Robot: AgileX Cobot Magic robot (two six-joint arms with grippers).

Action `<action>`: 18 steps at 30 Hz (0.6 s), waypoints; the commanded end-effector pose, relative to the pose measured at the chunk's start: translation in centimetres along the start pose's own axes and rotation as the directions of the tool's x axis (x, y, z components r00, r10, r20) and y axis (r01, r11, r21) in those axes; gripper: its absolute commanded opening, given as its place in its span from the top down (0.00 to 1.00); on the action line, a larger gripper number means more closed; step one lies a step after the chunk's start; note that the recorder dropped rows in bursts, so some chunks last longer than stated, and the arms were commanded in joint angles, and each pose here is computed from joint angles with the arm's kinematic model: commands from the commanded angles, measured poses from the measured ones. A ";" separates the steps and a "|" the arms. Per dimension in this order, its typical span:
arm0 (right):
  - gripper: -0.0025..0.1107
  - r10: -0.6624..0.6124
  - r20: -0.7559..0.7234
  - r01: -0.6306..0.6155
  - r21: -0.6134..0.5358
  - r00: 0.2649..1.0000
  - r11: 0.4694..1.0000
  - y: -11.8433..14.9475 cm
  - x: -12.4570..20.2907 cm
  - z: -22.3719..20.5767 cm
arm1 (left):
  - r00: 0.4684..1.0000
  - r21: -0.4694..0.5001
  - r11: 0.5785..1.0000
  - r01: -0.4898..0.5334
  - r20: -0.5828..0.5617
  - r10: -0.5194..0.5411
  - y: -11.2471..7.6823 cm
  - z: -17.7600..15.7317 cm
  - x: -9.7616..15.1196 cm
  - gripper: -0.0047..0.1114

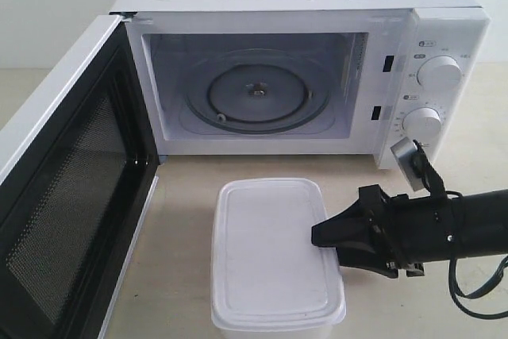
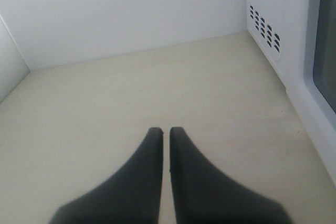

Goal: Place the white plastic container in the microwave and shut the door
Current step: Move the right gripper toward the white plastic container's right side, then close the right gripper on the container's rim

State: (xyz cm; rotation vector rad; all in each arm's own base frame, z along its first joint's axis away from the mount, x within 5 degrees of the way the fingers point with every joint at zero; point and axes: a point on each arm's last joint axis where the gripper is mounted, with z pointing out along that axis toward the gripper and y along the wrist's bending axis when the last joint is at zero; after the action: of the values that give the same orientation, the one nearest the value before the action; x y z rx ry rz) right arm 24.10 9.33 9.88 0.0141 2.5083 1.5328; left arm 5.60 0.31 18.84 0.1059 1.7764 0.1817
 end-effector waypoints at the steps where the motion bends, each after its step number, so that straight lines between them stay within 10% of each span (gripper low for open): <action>1: 0.62 -0.013 -0.004 0.013 0.009 1.000 1.000 -0.1 0.0 0.0 | 1.000 -0.003 1.000 0.011 -0.001 -0.011 0.0 0.1 0.1 0.92; 10: 0.96 -0.055 -0.023 0.055 0.009 0.998 0.998 -0.1 0.2 0.0 | 1.000 -0.003 1.000 0.011 -0.001 -0.011 0.0 0.1 0.1 0.92; 18: 0.98 -0.100 0.000 0.100 -0.008 0.995 0.995 1.1 -0.1 -0.5 | 1.000 -0.003 1.000 0.011 -0.001 -0.011 0.0 0.1 0.1 0.92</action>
State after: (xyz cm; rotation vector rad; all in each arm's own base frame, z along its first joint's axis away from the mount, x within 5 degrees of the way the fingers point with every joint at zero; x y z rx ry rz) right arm 24.01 9.33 10.16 -0.0592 2.4972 1.5151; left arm 5.60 0.31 18.84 0.1059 1.7764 0.1817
